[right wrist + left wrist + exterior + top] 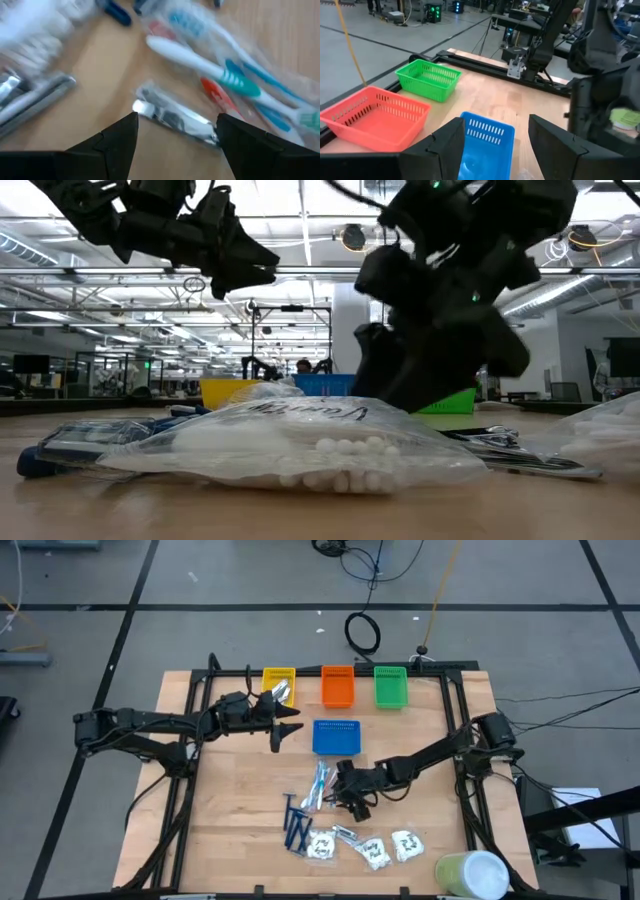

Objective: Pick & Place Travel size toiletries
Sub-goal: Put the silver nail cutter into the yellow basket

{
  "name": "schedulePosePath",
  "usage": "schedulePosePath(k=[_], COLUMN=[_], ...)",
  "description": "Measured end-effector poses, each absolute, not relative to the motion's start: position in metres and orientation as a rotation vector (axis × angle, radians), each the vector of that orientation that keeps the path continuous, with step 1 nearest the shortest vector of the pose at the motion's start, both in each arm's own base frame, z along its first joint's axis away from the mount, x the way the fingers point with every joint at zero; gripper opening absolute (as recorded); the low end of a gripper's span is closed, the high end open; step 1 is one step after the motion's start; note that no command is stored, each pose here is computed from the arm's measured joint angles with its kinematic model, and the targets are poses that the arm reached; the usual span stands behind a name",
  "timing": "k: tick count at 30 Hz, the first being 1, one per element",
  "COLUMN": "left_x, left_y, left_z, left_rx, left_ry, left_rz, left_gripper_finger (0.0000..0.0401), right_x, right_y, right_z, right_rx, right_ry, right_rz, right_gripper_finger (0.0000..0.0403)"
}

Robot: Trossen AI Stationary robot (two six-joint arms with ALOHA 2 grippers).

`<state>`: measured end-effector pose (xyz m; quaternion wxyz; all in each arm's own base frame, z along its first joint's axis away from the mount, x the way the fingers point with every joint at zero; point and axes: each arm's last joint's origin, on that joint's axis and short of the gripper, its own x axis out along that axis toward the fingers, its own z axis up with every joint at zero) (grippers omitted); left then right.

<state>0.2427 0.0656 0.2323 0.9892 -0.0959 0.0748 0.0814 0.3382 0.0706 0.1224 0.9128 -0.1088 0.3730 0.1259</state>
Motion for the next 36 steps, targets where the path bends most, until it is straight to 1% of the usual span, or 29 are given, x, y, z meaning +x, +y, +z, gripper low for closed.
schedulePosePath(k=[5, 8, 12, 15, 18, 22, 24, 27, 29, 32, 36], left_x=[0.243, 0.243, 0.243, 0.242, 0.242, 0.242, 0.242, 0.242, 0.242, 0.242, 0.242], left_y=[0.066, 0.066, 0.066, 0.066, 0.066, 0.066, 0.066, 0.066, 0.065, 0.065, 0.065], left_z=[0.232, 0.232, 0.232, 0.231, 0.23, 0.23, 0.23, 0.23, 0.229, 0.227, 0.226], left_rx=[-0.193, -0.193, -0.194, -0.192, -0.192, -0.192, -0.192, -0.198, -0.199, -0.204, -0.206], left_ry=[0.151, 0.151, 0.153, 0.165, 0.172, 0.175, 0.175, 0.177, 0.184, 0.206, 0.216], left_rz=[0.163, 0.163, 0.164, 0.163, 0.164, 0.164, 0.164, 0.165, 0.165, 0.166, 0.167], left_gripper_finger=[0.0214, 0.0214, 0.0214, 0.0214, 0.0214, 0.0214, 0.0214, 0.0214, 0.0214, 0.0214, 0.0214], right_x=[0.342, 0.34, 0.331, 0.324, 0.316, 0.31, 0.308, 0.302, 0.294, 0.287, 0.273], right_y=[0.062, 0.06, 0.06, 0.062, 0.067, 0.072, 0.072, 0.07, 0.067, 0.065, 0.066], right_z=[0.115, 0.114, 0.116, 0.121, 0.129, 0.149, 0.159, 0.168, 0.172, 0.17, 0.155], right_rx=[-0.228, -0.215, -0.125, -0.015, 0.036, -0.014, -0.055, -0.091, -0.115, -0.099, -0.054], right_ry=[0.774, 0.811, 0.906, 0.963, 0.998, 0.944, 0.911, 0.918, 0.964, 1.039, 1.122], right_rz=[0.239, 0.23, 0.242, 0.271, 0.307, 0.336, 0.313, 0.26, 0.219, 0.158, 0.131], right_gripper_finger=[0.0256, 0.0256, 0.0256, 0.0256, 0.0256, 0.0256, 0.0256, 0.0256, 0.0256, 0.0256, 0.0256])
